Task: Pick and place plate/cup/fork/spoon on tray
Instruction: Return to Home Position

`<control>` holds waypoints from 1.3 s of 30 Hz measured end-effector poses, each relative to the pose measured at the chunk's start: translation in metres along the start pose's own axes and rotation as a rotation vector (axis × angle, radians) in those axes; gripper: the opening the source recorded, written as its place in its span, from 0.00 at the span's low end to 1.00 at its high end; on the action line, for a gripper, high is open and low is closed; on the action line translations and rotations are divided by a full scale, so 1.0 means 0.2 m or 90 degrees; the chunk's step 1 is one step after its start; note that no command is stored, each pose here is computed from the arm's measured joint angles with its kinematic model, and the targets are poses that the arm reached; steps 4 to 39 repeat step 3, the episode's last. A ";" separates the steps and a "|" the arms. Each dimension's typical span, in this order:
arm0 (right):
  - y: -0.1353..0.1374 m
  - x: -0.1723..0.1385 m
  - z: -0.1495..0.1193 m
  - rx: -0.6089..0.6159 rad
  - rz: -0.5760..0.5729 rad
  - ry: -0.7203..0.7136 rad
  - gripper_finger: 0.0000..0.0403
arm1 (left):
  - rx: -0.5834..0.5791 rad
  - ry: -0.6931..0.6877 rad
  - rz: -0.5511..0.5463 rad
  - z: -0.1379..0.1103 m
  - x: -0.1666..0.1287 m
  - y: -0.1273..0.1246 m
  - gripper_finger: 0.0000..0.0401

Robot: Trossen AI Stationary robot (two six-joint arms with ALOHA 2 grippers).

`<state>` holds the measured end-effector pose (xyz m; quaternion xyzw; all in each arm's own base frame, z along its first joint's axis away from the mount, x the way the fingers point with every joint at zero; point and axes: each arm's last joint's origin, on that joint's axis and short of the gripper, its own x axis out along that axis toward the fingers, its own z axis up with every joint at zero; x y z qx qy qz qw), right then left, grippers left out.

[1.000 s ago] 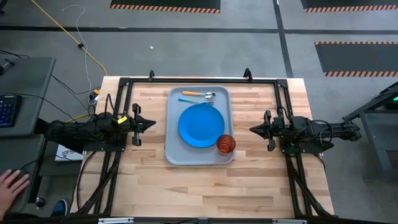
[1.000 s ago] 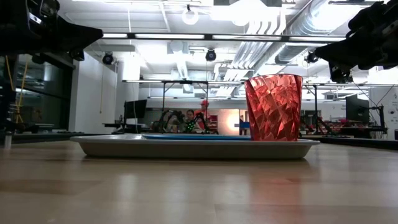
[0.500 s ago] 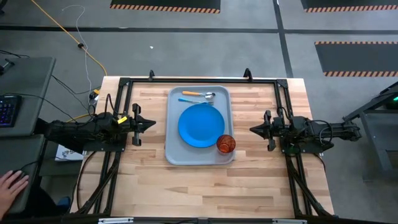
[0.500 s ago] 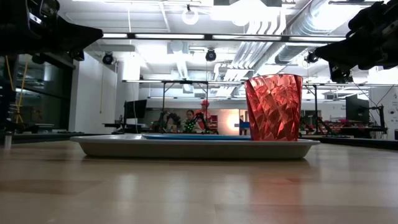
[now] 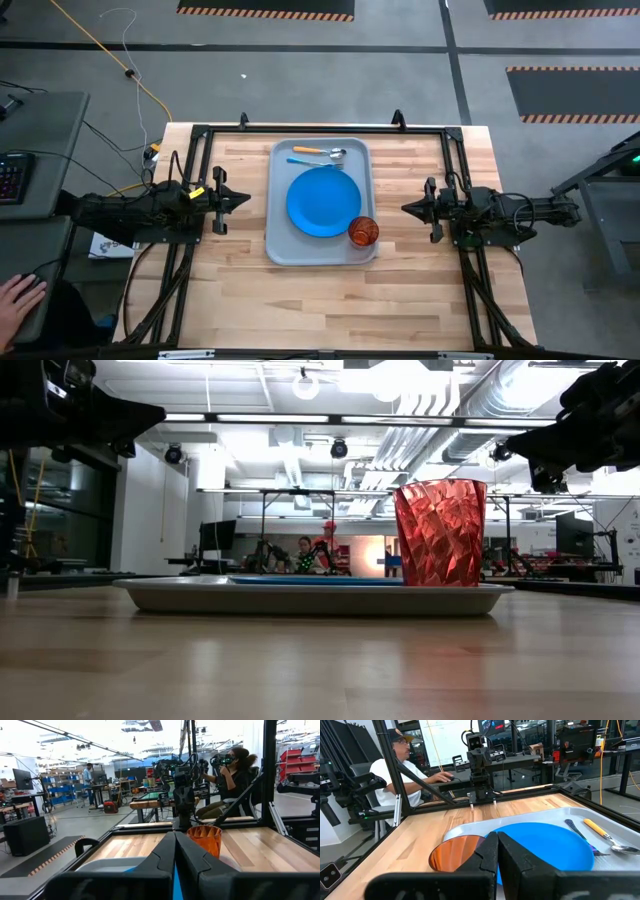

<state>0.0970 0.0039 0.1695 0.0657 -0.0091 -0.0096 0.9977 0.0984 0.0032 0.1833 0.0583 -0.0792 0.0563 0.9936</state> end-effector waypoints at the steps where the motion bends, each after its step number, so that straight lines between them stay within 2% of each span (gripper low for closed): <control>1: 0.00 0.00 0.00 0.000 0.000 0.000 0.00 | 0.000 0.000 0.000 0.00 0.00 0.00 0.00; 39: 0.00 0.00 0.00 0.000 0.000 0.000 0.00 | 0.000 0.000 0.000 0.00 0.00 0.00 0.00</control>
